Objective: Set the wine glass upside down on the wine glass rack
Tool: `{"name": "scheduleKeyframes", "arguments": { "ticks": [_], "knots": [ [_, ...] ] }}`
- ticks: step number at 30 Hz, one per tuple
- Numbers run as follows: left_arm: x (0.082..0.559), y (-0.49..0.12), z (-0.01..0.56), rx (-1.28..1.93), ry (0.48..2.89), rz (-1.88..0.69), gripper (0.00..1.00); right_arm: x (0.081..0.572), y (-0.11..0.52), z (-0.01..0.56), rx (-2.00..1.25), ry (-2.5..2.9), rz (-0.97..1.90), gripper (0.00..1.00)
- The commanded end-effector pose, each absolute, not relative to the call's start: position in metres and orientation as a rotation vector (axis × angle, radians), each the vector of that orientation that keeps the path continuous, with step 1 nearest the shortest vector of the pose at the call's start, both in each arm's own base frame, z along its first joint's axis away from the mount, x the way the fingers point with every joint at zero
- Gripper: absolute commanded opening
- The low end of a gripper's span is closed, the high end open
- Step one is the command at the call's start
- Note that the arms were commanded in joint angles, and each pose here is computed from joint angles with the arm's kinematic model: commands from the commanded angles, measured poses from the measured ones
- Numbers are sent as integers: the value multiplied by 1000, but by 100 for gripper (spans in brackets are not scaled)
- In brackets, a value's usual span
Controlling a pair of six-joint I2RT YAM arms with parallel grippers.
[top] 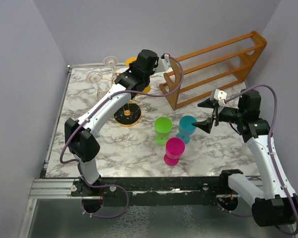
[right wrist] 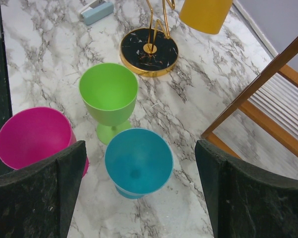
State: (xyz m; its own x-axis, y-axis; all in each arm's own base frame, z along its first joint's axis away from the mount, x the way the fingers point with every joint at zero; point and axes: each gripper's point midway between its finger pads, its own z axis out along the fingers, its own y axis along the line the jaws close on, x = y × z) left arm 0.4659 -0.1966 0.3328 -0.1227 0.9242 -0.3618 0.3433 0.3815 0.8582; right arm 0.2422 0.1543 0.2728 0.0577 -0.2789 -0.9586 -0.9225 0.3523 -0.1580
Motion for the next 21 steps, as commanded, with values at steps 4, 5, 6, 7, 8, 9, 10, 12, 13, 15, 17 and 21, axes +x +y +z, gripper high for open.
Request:
{"name": "scheduleKeyframes", "arguments": {
  "ticks": [4, 5, 6, 7, 8, 9, 10, 12, 13, 15, 17, 21],
  "knots": [
    [464, -208, 344, 1072, 1676, 652, 23, 244, 154, 274, -1154, 1455, 690, 90],
    [464, -209, 344, 1070, 1679, 638, 25, 244, 154, 274, -1155, 1454, 690, 90],
    [464, -210, 343, 1067, 1683, 629, 26, 244, 153, 274, -1154, 1455, 689, 90],
    [463, -210, 341, 1070, 1688, 621, 26, 244, 153, 273, -1154, 1456, 689, 90],
    [463, -211, 340, 1069, 1692, 616, 26, 244, 153, 273, -1153, 1455, 688, 90],
    [463, -211, 340, 1065, 1696, 611, 27, 244, 154, 273, -1154, 1456, 689, 90],
    [463, -212, 340, 1063, 1696, 606, 27, 244, 153, 273, -1154, 1456, 688, 90],
    [462, -213, 340, 1061, 1699, 592, 28, 244, 153, 273, -1153, 1456, 687, 90],
    [462, -214, 339, 1060, 1701, 582, 28, 244, 153, 273, -1154, 1455, 687, 90],
    [460, -216, 339, 1058, 1706, 557, 29, 244, 153, 273, -1153, 1457, 686, 90],
    [459, -219, 339, 1052, 1710, 529, 29, 244, 153, 273, -1152, 1459, 684, 90],
    [458, -223, 338, 1035, 1719, 484, 32, 244, 153, 273, -1152, 1458, 684, 90]
  ]
}}
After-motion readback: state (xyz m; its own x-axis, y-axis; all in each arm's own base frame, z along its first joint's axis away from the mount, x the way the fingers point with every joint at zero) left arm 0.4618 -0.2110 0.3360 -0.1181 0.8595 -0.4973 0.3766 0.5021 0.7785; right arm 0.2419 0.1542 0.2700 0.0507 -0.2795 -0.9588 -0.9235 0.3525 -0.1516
